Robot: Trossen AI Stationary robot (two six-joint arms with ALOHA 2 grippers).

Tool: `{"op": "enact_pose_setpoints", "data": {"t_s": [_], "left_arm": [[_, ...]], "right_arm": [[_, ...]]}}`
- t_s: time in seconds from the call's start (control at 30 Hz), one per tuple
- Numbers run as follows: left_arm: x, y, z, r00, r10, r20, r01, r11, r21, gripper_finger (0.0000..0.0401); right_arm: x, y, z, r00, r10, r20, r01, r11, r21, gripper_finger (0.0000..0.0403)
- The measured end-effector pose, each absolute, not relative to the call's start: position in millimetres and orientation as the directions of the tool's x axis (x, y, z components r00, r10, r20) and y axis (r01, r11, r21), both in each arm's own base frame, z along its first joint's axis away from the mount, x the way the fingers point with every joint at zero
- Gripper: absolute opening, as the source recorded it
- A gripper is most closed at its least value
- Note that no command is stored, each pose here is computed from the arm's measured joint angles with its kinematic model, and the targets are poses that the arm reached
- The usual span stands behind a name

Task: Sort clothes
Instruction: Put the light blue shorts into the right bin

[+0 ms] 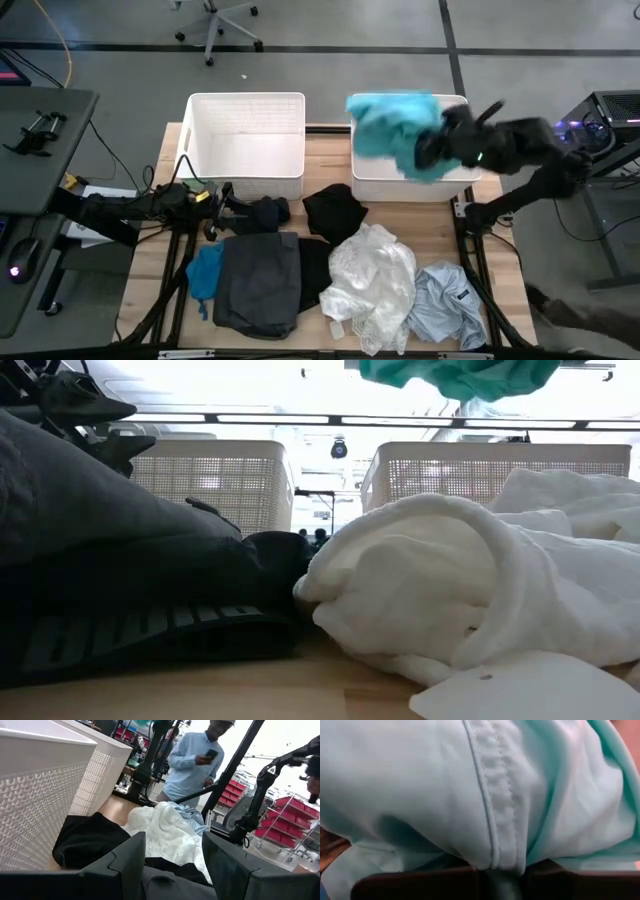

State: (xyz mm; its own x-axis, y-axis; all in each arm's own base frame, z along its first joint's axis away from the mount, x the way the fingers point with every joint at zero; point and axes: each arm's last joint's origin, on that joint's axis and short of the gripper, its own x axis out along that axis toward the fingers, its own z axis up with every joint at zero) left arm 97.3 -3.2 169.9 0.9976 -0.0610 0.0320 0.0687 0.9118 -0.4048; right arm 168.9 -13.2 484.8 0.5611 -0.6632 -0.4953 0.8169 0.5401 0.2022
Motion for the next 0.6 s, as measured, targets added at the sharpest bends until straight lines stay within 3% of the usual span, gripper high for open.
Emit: {"op": "enact_pose_setpoints", "data": {"t_s": [0.1,0.23,0.47,0.6], "left_arm": [[97,-3,170,0.998,-0.061,0.032,0.069,0.912,-0.405,0.0186],[97,-3,170,0.998,-0.061,0.032,0.069,0.912,-0.405,0.0186],[97,-3,170,0.998,-0.061,0.032,0.069,0.912,-0.405,0.0186],[97,-3,170,0.998,-0.061,0.032,0.069,0.912,-0.405,0.0186]], "right_arm": [[165,-39,484,0.465,-0.724,-0.509,0.866,0.492,0.091,0.0028],[171,-77,456,0.361,-0.671,-0.648,0.875,0.484,-0.014,0.0028],[192,-139,356,0.205,-0.497,-0.843,0.830,0.545,-0.119,0.0033],[201,-167,291,0.170,-0.403,-0.899,0.821,0.563,-0.097,0.0036]]}}
